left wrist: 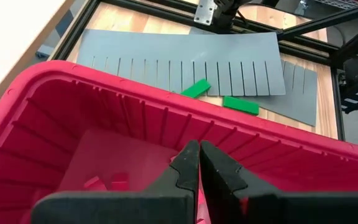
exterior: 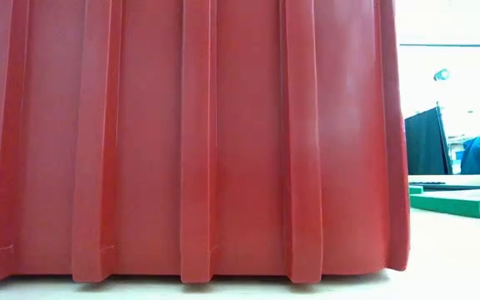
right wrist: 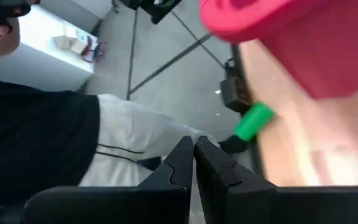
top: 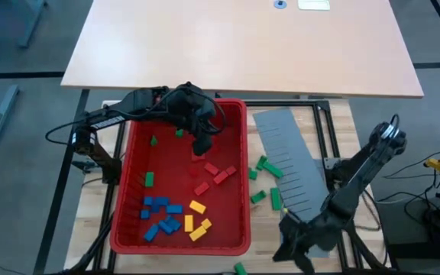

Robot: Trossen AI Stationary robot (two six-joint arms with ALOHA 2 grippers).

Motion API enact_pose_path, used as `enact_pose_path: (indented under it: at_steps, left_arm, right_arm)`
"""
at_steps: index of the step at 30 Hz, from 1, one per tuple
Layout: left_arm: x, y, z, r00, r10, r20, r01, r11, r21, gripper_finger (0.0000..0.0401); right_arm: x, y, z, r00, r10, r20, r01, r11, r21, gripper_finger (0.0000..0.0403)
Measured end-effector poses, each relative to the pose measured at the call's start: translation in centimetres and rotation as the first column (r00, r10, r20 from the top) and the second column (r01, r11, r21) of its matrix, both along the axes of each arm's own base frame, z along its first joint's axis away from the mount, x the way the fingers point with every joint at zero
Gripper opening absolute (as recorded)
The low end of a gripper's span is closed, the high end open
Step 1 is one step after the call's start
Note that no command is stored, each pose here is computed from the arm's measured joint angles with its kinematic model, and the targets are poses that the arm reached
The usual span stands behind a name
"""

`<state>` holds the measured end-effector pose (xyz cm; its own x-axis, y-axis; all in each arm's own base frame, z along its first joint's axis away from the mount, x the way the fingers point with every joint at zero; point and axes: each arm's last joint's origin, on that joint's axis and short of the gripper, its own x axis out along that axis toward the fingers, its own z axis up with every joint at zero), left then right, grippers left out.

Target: Sort blocks

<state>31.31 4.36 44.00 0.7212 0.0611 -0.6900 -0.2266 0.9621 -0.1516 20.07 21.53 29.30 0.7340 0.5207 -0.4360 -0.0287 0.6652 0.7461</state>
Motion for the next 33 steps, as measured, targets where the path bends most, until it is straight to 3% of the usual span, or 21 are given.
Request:
enact_pose_path:
  at_steps: [7, 10, 16, 33]
  left_arm:
    - [-0.2, 0.0, -0.1, 1.000, -0.003, -0.019, 0.003, 1.000, -0.001, 0.0000]
    - [-0.6, -0.1, -0.1, 0.999, -0.002, -0.033, 0.002, 1.000, -0.009, 0.0000]
    - [-1.4, -0.2, 0.1, 0.999, 0.001, -0.053, -0.002, 1.000, -0.008, 0.0000]
    - [-2.4, -0.1, 0.2, 0.996, 0.002, -0.095, -0.003, 1.000, -0.010, 0.0000]
  right_arm:
    - [2.5, 4.4, -3.2, 0.995, 0.085, -0.055, -0.083, 0.996, 0.033, 0.0000]
    - [3.4, 5.7, -5.2, 0.980, 0.152, -0.127, -0.158, 0.987, -0.035, 0.0000]
    - [5.2, 8.0, -6.6, 0.969, 0.211, -0.127, -0.219, 0.974, -0.051, 0.0000]
    - [8.9, 5.3, -9.1, 0.978, 0.162, -0.134, -0.184, 0.967, -0.174, 0.0000]
